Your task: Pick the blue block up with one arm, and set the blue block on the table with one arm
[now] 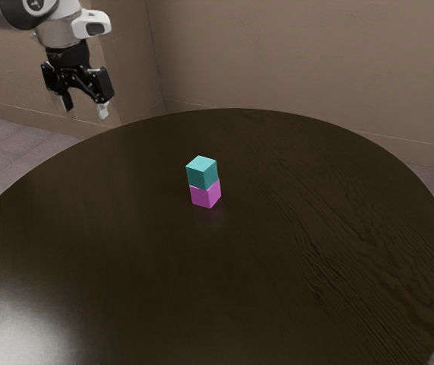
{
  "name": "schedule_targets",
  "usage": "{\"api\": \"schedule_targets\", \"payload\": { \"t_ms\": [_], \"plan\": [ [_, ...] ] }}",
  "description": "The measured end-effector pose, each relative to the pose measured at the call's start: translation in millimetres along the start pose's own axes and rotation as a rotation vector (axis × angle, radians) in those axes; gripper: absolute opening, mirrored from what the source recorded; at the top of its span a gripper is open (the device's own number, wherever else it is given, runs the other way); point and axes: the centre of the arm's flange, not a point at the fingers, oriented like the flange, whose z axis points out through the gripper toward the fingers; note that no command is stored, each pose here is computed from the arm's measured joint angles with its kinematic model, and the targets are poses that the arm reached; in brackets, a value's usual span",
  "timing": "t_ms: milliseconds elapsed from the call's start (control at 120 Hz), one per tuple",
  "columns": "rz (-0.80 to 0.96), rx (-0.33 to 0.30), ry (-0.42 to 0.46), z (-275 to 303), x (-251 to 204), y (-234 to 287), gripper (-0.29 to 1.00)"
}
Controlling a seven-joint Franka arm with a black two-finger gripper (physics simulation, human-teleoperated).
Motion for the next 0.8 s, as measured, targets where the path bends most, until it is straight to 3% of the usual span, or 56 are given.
{"api": "schedule_targets", "payload": {
  "t_ms": [150, 317, 433, 550, 800],
  "plan": [
    [-0.01, 0.006, 0.046, 2, 10, -11, 0.7],
    [0.078, 0.024, 0.07, 28, 100, 39, 0.7],
    [0.072, -0.033, 0.048, 103, 166, 5, 0.7],
    [0.094, -0.058, 0.021, 148, 184, -4, 0.7],
    [0.191, -0.169, 0.083, 221, 220, 32, 0.7]
  ]
}}
